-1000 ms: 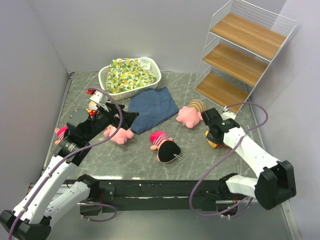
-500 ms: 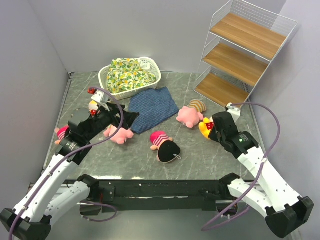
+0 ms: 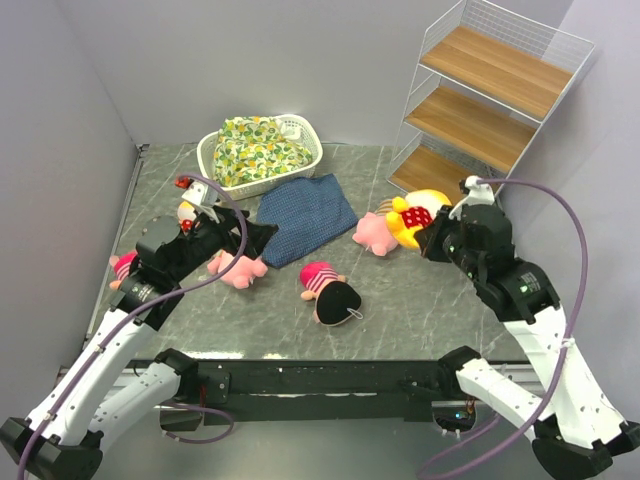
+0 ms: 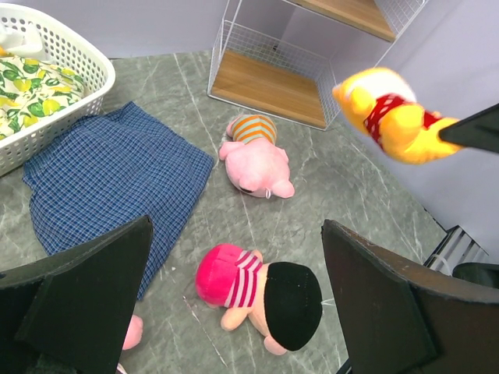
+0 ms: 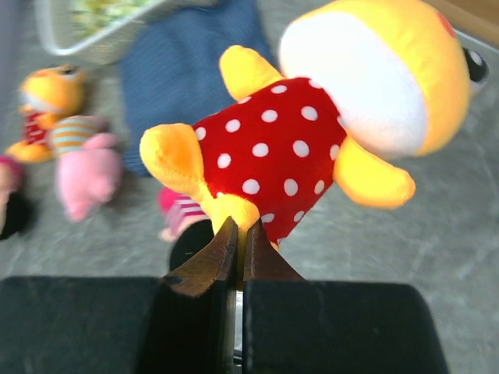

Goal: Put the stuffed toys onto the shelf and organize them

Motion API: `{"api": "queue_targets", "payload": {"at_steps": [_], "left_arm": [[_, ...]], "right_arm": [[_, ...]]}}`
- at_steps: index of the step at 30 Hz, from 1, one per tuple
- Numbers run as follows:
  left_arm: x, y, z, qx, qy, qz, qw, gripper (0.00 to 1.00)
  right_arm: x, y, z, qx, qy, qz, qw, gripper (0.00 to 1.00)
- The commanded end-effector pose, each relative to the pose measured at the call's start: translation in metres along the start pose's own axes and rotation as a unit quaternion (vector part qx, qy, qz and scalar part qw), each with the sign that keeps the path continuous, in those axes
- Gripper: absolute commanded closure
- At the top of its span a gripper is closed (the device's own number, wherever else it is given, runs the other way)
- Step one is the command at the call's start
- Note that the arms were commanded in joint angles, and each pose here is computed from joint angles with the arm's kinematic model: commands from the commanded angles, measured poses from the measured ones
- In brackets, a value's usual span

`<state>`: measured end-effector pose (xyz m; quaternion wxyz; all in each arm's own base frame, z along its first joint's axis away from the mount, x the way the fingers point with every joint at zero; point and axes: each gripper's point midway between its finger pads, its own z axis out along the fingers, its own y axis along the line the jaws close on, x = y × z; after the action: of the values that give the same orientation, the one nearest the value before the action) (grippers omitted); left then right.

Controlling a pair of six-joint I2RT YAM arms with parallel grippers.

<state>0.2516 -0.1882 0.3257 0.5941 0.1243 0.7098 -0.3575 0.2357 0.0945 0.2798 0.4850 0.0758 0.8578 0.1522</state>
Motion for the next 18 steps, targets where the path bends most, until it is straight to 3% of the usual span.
{"api": "queue_targets", "payload": {"at_steps": [1, 9, 18], "left_arm": [[-0.013, -0.006, -0.002, 0.012, -0.021, 0.011, 1.0, 0.04], [-0.012, -0.005, -0.002, 0.009, -0.021, 0.012, 1.0, 0.04], [-0.011, -0.004, -0.002, 0.007, -0.02, 0.012, 1.0, 0.04]], "right_arm": [[-0.03, 0.054, -0.016, -0.127, -0.012, -0.05, 0.991, 1.0], [-0.091, 0.088, -0.031, -0.177, -0.085, -0.088, 0.977, 1.0], [-0.181, 0.086, -0.046, -0.101, -0.205, -0.144, 0.963, 1.0]]}}
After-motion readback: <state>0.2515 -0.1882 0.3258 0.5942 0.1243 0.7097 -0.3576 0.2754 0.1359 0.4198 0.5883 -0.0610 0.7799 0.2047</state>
